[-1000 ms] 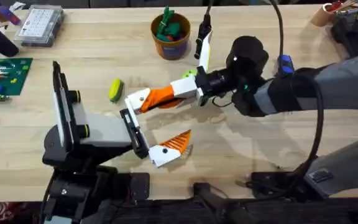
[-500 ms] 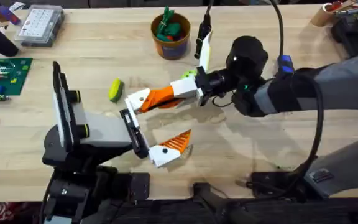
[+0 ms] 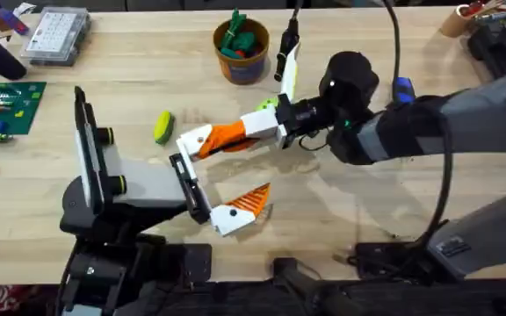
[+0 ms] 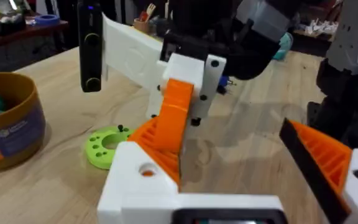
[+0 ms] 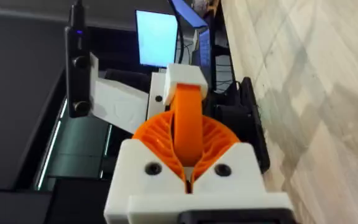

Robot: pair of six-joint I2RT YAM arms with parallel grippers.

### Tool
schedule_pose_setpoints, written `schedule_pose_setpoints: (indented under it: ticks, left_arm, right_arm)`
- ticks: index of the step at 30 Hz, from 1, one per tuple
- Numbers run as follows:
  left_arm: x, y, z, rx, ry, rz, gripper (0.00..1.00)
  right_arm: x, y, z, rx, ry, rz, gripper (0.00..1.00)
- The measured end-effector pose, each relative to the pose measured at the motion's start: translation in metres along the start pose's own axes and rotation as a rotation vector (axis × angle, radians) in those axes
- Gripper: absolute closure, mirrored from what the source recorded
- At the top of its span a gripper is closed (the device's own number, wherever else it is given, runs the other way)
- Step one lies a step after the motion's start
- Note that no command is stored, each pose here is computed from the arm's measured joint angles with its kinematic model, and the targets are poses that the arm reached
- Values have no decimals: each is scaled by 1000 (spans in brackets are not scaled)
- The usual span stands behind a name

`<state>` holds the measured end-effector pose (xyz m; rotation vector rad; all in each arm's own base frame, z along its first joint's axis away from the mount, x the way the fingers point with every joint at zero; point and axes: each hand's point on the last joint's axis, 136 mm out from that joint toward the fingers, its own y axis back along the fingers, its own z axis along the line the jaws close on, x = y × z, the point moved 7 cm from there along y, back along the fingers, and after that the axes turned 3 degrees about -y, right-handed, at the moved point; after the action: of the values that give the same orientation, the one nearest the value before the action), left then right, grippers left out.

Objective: Pick up the gripper from the table and insert it into the empty holder that is missing its gripper. Then pick up a screw, insert it into the mounting hole, and use the screwdriver to tighten it. Finally, clean up the table by picking up the vegetable and placing it into the bucket.

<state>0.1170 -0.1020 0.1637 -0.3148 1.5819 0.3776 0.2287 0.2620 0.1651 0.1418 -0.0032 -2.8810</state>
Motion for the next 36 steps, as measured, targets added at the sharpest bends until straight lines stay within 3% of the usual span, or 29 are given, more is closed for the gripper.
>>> schedule_pose_setpoints:
  ticks: [36]
  left_arm:
    - [1,0,2,-15,16,4,10]
  right_arm:
    - [0,-13,-2,-16,-42,1,981]
